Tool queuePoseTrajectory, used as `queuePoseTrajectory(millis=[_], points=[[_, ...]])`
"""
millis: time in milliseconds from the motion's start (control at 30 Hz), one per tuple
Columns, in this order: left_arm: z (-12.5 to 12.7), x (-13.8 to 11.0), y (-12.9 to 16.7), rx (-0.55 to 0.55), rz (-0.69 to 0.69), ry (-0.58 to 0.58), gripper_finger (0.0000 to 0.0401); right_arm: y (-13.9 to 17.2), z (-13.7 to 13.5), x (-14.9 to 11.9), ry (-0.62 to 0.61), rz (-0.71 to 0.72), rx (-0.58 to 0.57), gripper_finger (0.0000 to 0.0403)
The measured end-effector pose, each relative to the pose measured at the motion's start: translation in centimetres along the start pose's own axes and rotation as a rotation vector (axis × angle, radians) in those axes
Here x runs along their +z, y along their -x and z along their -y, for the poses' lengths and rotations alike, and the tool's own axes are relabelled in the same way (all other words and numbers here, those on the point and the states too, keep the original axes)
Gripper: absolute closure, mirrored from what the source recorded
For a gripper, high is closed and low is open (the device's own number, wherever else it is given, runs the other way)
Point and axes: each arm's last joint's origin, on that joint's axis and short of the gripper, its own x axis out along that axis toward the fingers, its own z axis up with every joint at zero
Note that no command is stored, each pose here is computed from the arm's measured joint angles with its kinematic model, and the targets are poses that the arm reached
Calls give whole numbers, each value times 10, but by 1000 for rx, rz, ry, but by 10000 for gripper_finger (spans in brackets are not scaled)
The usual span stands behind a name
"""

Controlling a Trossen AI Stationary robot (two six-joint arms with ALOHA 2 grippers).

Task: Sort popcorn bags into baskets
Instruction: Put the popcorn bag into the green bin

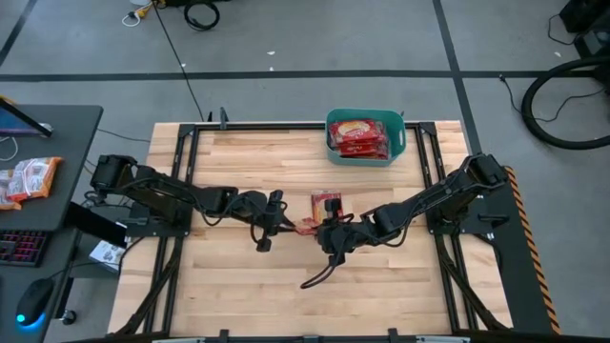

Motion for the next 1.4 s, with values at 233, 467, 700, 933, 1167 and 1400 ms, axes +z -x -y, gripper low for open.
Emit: queuePoseTrajectory(millis=[233,467,700,933,1167,1400], points=[[0,1,5,22,-8,-1,297,0,0,-5,-13,-47,1,364],[-3,15,31,106,25,-18,294,5,4,-5,-13,-129,-37,365],[-4,21,59,170,23,-51,294,22,17,13,-48,-207,-165,365],[-3,22,72,170,8,-58,294,41,31,26,-92,-278,-263,365],[-3,25,87,171,23,-60,294,60,48,37,-105,-333,-344,365],[-2,28,109,173,62,-52,294,66,71,40,-120,-397,-401,365]])
